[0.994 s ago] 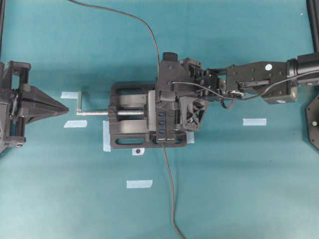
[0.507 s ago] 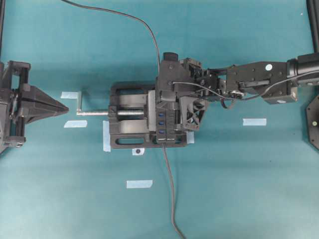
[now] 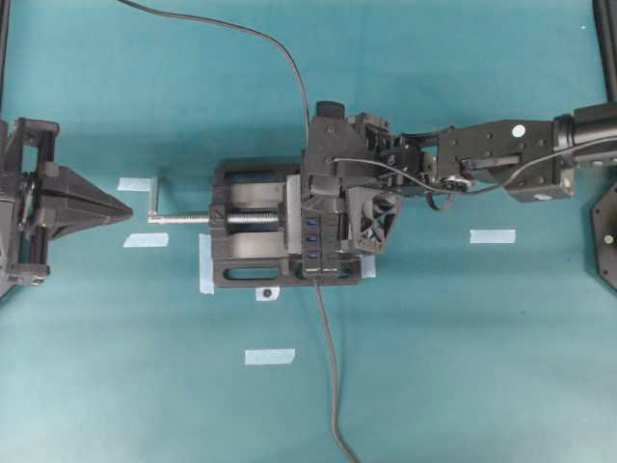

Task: Insert the USB into the center port of the fixed hub
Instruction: 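Push the held USB plug into the center port with the right gripper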

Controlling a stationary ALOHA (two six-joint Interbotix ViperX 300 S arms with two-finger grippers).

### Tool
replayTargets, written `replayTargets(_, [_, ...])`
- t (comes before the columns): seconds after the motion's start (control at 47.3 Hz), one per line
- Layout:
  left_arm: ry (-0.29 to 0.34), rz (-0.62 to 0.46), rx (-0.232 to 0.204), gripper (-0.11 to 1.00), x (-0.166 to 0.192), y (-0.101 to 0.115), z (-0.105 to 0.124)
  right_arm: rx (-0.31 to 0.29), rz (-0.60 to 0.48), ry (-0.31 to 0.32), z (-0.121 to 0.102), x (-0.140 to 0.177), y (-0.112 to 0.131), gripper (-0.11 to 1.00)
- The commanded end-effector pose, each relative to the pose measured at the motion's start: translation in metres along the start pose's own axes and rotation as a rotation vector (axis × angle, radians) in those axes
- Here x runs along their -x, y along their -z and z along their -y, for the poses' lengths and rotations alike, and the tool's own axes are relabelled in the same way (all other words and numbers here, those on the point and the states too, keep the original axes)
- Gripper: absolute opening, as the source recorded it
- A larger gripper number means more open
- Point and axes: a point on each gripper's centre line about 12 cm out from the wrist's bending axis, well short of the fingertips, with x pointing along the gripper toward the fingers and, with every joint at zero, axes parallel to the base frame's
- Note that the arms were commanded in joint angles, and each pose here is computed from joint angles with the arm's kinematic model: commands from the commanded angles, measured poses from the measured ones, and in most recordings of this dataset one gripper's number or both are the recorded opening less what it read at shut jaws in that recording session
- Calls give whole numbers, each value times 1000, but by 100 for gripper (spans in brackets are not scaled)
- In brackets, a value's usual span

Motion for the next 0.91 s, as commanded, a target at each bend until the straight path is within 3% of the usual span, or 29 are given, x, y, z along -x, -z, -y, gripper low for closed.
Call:
replayTargets(0.0, [-2,17,3,1,0,-5,0,-7,-29,4,3,-3,6,7])
replayTargets(0.888, [-2,20,0,1,0,-7,0,-12,-66,4,3,-5,13,7])
